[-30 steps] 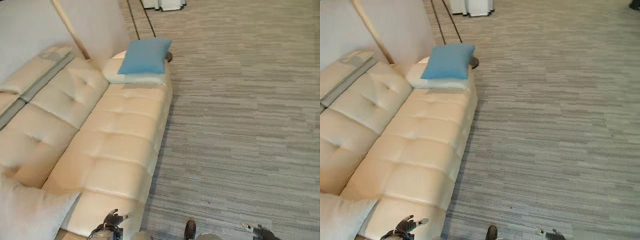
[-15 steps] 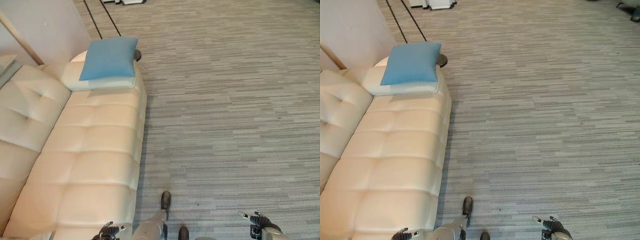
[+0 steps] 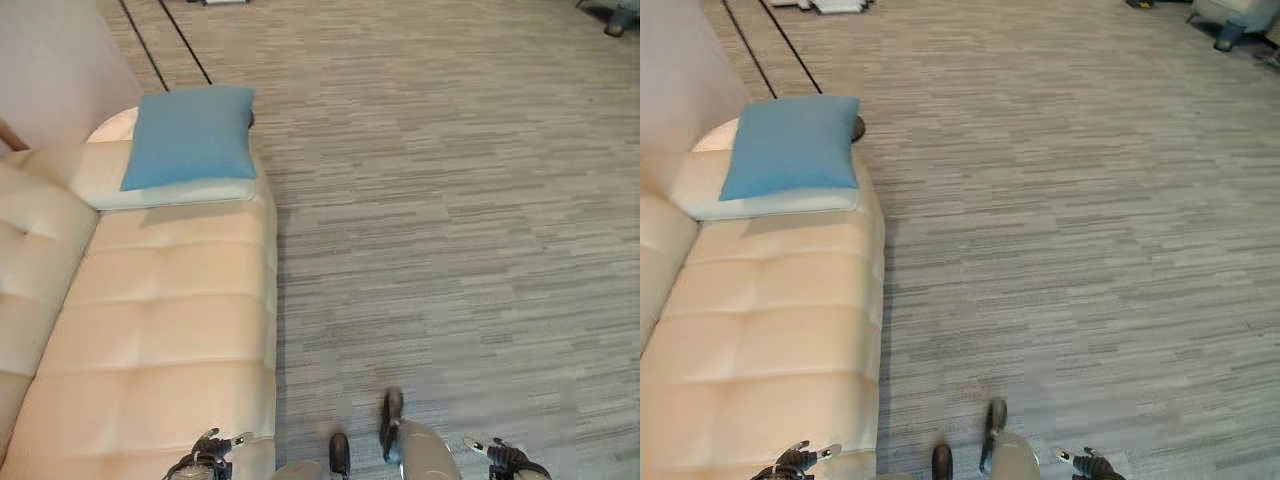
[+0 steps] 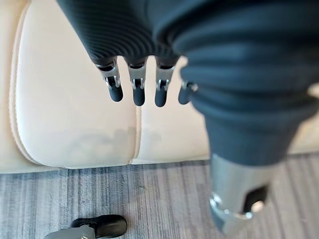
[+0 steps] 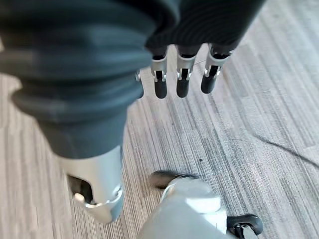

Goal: Pick up all the scattered cushions and arrange them neatly on the sofa.

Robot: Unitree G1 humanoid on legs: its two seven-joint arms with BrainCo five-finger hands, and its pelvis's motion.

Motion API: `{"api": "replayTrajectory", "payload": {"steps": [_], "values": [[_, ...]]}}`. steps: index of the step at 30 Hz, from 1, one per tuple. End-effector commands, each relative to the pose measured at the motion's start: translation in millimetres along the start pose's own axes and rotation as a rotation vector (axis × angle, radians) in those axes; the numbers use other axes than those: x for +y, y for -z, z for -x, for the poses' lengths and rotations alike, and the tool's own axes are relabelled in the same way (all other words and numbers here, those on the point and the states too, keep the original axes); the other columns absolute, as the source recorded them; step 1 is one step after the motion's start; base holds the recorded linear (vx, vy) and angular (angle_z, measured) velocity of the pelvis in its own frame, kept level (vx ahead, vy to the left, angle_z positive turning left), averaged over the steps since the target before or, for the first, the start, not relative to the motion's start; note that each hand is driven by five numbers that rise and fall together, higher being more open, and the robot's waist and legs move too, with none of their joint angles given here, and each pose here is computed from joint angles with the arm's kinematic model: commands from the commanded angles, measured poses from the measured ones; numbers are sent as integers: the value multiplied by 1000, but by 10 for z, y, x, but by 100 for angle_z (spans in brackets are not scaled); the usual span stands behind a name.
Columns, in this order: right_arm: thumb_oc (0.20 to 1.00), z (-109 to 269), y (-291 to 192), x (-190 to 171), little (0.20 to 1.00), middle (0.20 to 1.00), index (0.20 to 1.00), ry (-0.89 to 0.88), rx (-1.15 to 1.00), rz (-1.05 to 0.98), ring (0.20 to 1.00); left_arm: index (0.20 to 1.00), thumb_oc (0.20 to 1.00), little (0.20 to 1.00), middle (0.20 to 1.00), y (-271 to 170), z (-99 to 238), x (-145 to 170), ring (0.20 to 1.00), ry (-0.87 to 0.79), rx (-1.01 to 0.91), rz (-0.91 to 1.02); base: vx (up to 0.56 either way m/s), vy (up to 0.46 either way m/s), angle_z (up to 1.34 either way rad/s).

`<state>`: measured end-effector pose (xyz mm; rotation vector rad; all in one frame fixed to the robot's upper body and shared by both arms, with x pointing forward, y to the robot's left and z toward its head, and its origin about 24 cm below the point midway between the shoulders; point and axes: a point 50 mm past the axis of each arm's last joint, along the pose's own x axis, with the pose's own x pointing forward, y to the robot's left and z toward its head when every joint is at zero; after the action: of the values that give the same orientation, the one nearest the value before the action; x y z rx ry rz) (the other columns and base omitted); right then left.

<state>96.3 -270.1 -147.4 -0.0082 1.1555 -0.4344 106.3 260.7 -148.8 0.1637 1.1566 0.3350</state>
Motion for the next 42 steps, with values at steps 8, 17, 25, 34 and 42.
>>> {"api": "replayTrajectory", "payload": {"steps": [8, 17, 25, 34, 42], "values": [[1000, 12, 100, -350, 1000, 1000, 1000, 95, 46, -10, 1000, 1000, 1000, 1000, 1000, 3, 7, -3, 1000, 18, -12, 13, 512, -205, 46], [1000, -7, -86, -343, 1000, 1000, 1000, 93, 2, 32, 1000, 1000, 1000, 1000, 1000, 43, 23, -46, 1000, 23, -8, 53, 352, -188, -15], [1000, -6, -139, -318, 1000, 1000, 1000, 88, -24, 69, 1000, 1000, 1000, 1000, 1000, 141, 39, -55, 1000, 25, 23, 38, 427, 28, -8], [1000, -3, 23, -181, 1000, 1000, 1000, 37, 23, 70, 1000, 1000, 1000, 1000, 1000, 341, 56, 53, 1000, -9, 98, 68, 529, 208, 3], [1000, 4, 110, -120, 1000, 1000, 1000, 24, 51, 64, 1000, 1000, 1000, 1000, 1000, 151, 23, 57, 1000, -3, 49, 60, 334, 142, 44]]}}
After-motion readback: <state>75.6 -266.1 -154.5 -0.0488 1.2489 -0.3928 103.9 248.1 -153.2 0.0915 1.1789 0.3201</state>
